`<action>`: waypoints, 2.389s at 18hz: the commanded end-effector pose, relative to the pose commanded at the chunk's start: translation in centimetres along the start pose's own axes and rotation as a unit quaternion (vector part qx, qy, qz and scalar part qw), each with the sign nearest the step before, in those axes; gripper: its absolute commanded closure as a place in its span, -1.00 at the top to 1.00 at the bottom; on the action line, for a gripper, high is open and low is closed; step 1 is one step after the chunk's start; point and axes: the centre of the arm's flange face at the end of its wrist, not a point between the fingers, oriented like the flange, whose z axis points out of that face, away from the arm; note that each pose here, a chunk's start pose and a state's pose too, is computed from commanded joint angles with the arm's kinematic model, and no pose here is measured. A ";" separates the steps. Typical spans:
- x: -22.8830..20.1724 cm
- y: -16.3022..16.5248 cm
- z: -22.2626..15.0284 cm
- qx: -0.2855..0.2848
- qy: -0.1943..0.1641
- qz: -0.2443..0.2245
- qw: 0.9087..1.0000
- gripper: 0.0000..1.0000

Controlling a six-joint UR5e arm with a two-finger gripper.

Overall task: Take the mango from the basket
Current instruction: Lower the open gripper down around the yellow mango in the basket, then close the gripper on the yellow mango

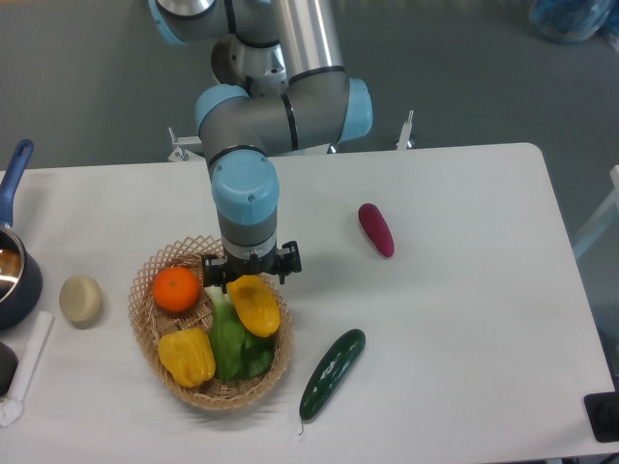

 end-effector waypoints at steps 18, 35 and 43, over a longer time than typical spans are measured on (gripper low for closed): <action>1.4 0.1 1.6 -0.014 -0.001 0.013 1.000 1.00; 1.5 -0.2 2.2 -0.019 -0.025 0.019 0.999 1.00; 2.1 -0.2 1.6 -0.015 -0.026 0.025 0.999 0.78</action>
